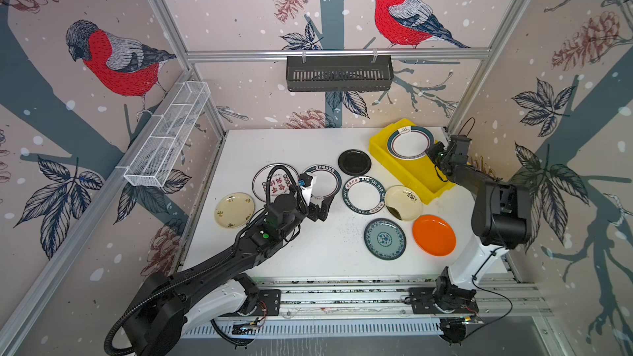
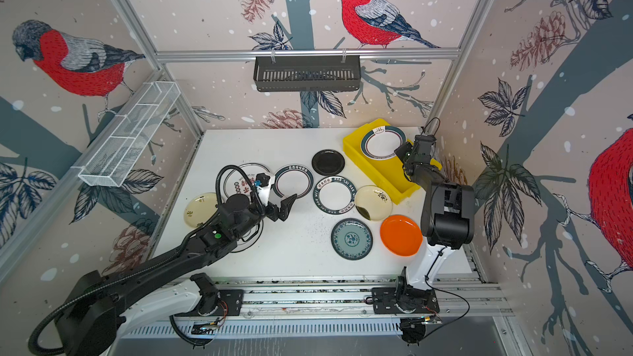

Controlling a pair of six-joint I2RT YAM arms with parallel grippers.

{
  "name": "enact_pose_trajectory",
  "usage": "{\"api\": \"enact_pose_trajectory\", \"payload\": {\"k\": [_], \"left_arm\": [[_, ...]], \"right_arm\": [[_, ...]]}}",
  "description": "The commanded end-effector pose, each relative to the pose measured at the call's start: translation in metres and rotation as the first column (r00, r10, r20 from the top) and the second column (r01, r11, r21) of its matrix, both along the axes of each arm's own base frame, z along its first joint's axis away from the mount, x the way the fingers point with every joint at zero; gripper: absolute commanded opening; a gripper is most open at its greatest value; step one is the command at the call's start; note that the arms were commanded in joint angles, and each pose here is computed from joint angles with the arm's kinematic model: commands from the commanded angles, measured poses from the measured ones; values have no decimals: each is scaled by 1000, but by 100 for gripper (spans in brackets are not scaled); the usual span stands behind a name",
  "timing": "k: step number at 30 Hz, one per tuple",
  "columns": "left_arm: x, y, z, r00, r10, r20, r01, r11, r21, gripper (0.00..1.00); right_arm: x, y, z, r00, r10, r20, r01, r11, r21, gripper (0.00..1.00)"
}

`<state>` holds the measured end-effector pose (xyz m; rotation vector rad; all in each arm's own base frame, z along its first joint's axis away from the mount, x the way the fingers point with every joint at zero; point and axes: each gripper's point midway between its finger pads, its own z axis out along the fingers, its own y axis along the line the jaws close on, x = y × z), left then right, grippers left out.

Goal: Place the plates into the plastic bin on the countertop
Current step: 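Lower the plate into the bin and open the right gripper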

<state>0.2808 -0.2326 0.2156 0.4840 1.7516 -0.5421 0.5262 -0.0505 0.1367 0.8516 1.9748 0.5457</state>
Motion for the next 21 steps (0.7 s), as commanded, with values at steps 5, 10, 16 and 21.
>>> {"api": "enact_pose_trajectory", "payload": {"k": [5, 10, 16, 21], "left_arm": [[3, 5, 7, 999, 34, 25, -34, 999, -11, 98], [5, 10, 4, 998, 64, 17, -64, 998, -5, 98], [3, 14, 4, 997, 73, 12, -73, 997, -4, 98], [2, 19, 4, 995, 94, 13, -94, 996, -8, 98]], "right_arm": [[10, -3, -24, 993, -16, -113, 11, 999, -41, 0], [20, 0, -46, 976, -24, -215, 2, 995, -99, 0], [19, 4, -67, 970, -15, -243, -5, 997, -81, 1], [20, 10, -64, 971, -1, -239, -23, 995, -95, 33]]}}
